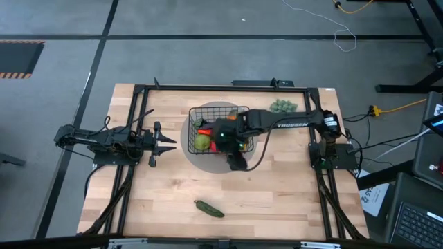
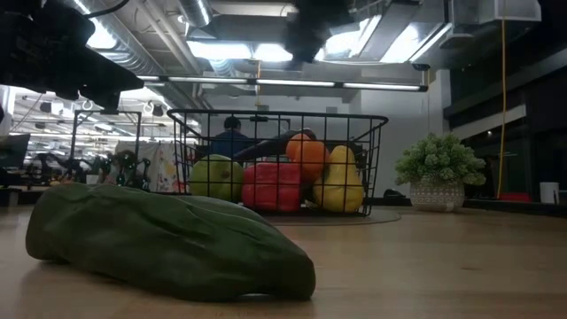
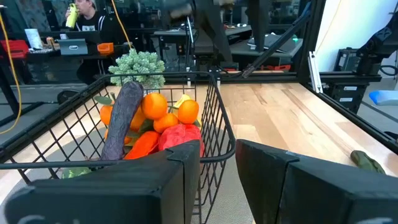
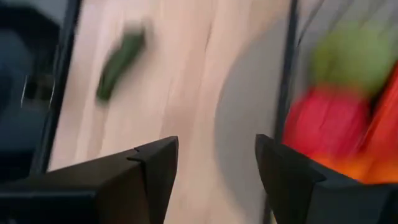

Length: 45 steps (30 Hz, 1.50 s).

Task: Build produce basket
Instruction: Put the green chili pepper into the black wire basket

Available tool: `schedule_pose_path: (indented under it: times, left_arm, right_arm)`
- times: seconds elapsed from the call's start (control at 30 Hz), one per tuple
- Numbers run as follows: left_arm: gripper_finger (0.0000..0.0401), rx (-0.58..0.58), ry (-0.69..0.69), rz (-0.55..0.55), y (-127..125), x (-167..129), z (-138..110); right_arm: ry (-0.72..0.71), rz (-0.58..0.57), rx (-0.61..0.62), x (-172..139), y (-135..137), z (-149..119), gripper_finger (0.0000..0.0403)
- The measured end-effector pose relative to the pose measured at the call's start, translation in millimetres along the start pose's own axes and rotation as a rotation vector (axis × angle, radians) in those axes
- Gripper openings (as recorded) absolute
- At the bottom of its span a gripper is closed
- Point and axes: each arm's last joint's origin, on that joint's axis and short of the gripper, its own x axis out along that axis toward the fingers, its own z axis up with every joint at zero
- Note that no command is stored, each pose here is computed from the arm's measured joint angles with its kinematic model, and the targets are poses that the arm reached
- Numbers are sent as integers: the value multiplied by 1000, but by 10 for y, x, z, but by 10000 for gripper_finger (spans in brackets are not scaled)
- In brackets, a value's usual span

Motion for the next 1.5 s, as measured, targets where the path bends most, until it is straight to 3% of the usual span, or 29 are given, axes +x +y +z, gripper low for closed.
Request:
schedule_pose_path:
  times: [0.1, 0.3, 0.67, 0.9, 1.17, 1.4, 1.5]
  left_arm:
    - [94, 0, 0, 0, 0, 0, 0]
    - [94, 0, 0, 3, 1, 0, 0]
    - [94, 0, 1, 3, 1, 0, -1]
    - [94, -1, 1, 3, 1, 0, -1]
    - [94, -1, 1, 3, 1, 0, -1]
    - [94, 0, 0, 5, 1, 0, 0]
    - [94, 1, 1, 5, 2, 0, -1]
  right_arm:
    - [181, 4, 77, -2, 117, -171, 202]
    - [448, -99, 154, -26, 403, -412, 202]
    - [481, -106, 1, 98, 1050, -492, 202]
    - [311, -268, -161, 197, 1194, -380, 202]
    - [-82, -273, -553, 419, 1219, 75, 202]
    - [-448, -314, -560, 954, 1052, 519, 202]
    - [-529, -329, -547, 1185, 968, 669, 202]
